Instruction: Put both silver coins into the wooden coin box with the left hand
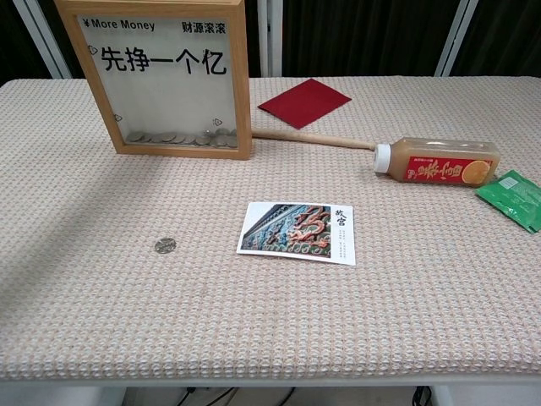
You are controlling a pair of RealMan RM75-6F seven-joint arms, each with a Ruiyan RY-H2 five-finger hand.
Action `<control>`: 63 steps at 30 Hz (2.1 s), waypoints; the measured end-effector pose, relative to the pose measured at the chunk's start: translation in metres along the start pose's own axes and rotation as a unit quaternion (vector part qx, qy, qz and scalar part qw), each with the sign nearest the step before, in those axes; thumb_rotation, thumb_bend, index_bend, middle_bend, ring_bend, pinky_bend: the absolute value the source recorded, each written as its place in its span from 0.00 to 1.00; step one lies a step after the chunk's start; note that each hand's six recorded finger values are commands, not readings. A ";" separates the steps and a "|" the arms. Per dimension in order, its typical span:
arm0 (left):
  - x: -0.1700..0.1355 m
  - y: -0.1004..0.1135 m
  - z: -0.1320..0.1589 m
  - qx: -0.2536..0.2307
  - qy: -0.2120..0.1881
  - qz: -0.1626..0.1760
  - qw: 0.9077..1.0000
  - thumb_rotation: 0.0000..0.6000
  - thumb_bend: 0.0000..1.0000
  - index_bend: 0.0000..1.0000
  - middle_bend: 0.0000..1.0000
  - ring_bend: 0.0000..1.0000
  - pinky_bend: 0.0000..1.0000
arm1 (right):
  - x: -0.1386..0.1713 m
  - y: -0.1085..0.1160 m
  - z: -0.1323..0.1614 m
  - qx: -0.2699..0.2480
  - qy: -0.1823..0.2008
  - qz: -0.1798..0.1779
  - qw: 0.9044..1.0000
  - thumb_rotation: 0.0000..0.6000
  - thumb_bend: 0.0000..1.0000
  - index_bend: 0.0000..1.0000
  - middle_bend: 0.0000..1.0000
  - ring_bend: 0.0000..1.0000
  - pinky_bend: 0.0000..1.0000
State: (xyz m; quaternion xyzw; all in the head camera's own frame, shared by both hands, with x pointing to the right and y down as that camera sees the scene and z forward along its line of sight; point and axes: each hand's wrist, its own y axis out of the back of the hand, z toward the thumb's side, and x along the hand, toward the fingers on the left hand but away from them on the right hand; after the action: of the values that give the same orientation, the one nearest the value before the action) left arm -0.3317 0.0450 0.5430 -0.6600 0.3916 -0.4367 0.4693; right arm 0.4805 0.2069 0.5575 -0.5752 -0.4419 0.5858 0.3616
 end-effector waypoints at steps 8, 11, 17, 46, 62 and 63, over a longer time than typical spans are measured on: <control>0.066 0.010 0.046 -0.022 -0.033 -0.039 0.998 1.00 0.43 0.62 0.27 0.09 0.17 | -0.004 -0.001 0.004 0.003 0.000 0.002 1.000 1.00 0.12 0.00 0.00 0.00 0.00; 0.082 0.003 0.056 -0.014 -0.038 -0.054 0.998 1.00 0.43 0.62 0.27 0.09 0.17 | -0.007 0.000 0.003 0.000 -0.001 0.001 1.000 1.00 0.12 0.00 0.00 0.00 0.00; 0.104 -0.014 0.063 -0.026 -0.027 -0.089 0.995 1.00 0.43 0.61 0.27 0.09 0.17 | -0.011 -0.006 0.001 -0.003 -0.001 0.010 1.000 1.00 0.12 0.00 0.00 0.00 0.00; 0.136 -0.050 0.080 -0.077 0.006 -0.145 0.986 1.00 0.43 0.61 0.27 0.09 0.16 | -0.015 -0.010 -0.015 -0.014 -0.016 0.014 1.000 1.00 0.12 0.00 0.00 0.00 0.00; 0.136 -0.055 0.077 -0.071 0.002 -0.143 0.987 1.00 0.43 0.21 0.25 0.09 0.16 | -0.015 -0.011 -0.017 -0.014 -0.019 0.015 1.000 1.00 0.12 0.00 0.00 0.00 0.00; 0.136 -0.054 0.077 -0.070 0.002 -0.141 0.988 1.00 0.43 0.18 0.24 0.09 0.16 | -0.015 -0.011 -0.017 -0.015 -0.019 0.015 1.000 1.00 0.12 0.00 0.00 0.00 0.00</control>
State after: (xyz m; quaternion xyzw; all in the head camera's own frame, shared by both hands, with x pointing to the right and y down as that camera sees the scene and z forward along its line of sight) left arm -0.2113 -0.0461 0.6095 -0.7392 0.3256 -0.4708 0.3550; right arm 0.4976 0.1982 0.5737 -0.5760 -0.4483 0.5954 0.3358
